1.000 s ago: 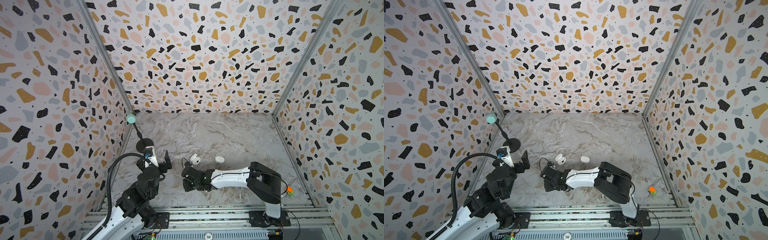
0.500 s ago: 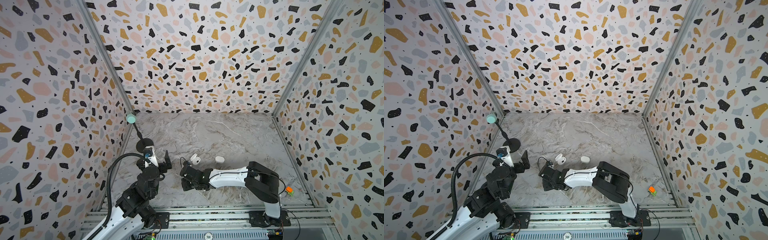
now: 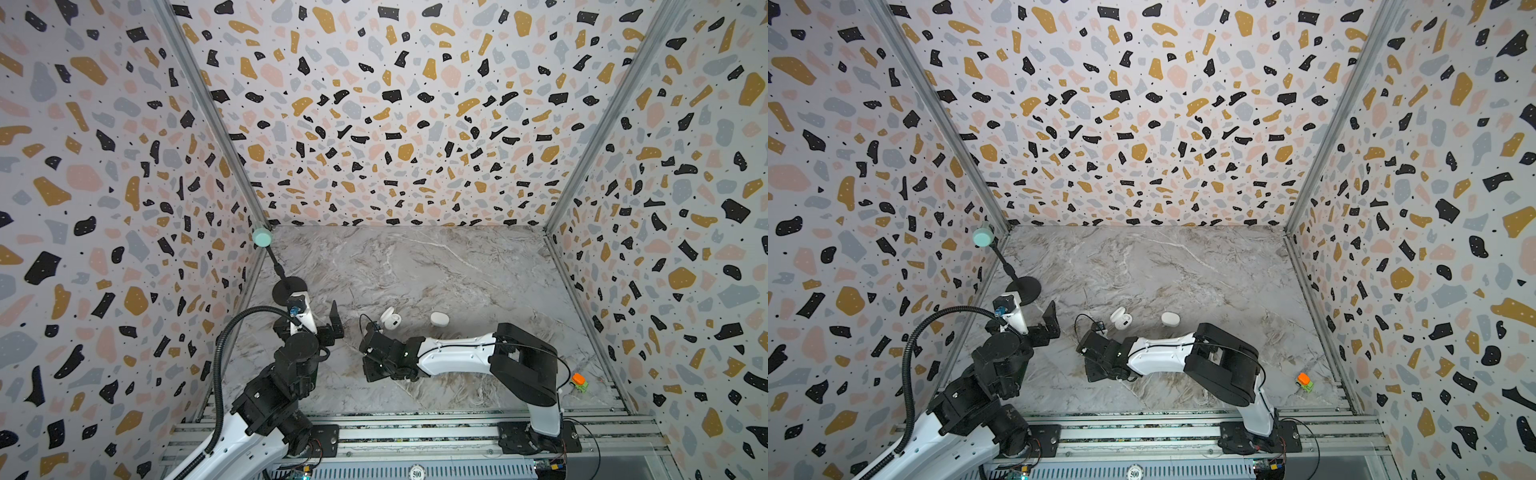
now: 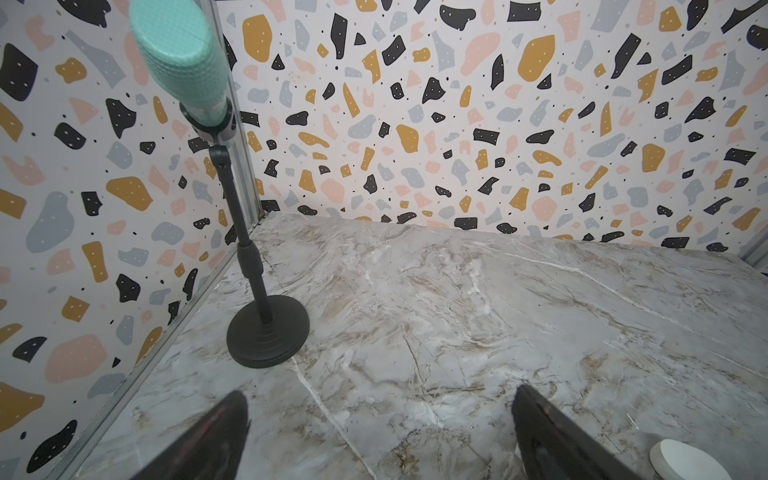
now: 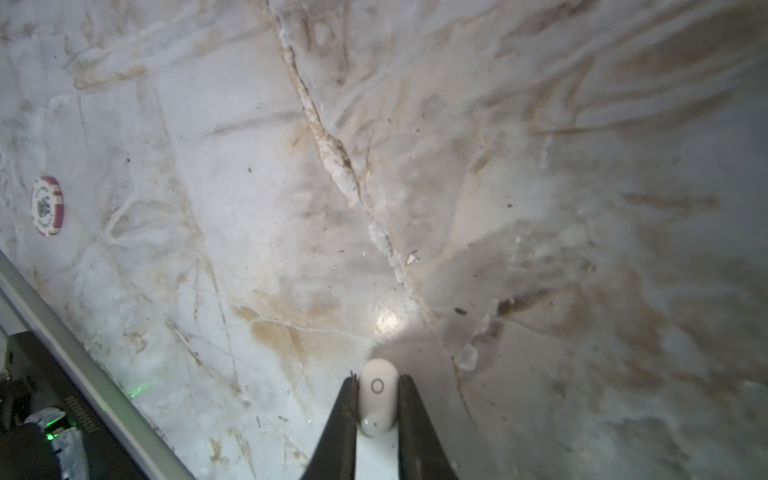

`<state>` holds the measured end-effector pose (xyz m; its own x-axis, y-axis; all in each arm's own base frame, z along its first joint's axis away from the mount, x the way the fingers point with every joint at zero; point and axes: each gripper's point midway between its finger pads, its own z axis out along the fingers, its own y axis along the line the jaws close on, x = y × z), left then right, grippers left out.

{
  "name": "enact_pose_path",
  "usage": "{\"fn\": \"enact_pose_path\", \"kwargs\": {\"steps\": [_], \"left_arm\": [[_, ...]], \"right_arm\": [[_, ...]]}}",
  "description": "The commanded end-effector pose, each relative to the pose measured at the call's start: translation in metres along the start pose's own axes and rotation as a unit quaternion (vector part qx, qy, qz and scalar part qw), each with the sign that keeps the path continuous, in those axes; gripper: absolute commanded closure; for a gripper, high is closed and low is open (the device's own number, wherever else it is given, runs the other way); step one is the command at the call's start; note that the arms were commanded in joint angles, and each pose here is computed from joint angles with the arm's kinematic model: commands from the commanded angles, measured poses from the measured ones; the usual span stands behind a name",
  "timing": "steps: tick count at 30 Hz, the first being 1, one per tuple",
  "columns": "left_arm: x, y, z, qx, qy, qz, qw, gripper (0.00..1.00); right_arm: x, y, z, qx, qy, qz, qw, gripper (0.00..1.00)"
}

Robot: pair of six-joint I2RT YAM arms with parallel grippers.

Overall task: Insert the wireless bluetooth earbuds into the charging case
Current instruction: 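Carry the held earbud over the open white case with the right gripper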

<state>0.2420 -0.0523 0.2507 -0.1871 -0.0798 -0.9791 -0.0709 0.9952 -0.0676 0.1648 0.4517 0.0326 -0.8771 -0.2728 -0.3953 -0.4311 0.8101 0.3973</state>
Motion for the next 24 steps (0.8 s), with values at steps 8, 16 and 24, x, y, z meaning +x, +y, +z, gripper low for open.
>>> {"fn": "enact_pose_path", "kwargs": {"steps": [8, 16, 24], "left_arm": [[-0.009, -0.001, -0.001, 0.006, -0.015, -0.017, 1.000, 0.00], [-0.007, -0.005, 0.001, 0.013, -0.009, -0.012, 1.000, 0.00], [-0.004, -0.008, 0.003, 0.016, -0.003, -0.007, 1.000, 0.00]], "right_arm": [[-0.053, -0.006, -0.062, 0.036, -0.104, -0.031, 0.993, 0.86], [-0.086, -0.050, -0.084, 0.065, -0.144, -0.007, 0.987, 0.87], [-0.106, -0.082, -0.076, 0.096, -0.151, 0.016, 0.984, 0.88]]}}
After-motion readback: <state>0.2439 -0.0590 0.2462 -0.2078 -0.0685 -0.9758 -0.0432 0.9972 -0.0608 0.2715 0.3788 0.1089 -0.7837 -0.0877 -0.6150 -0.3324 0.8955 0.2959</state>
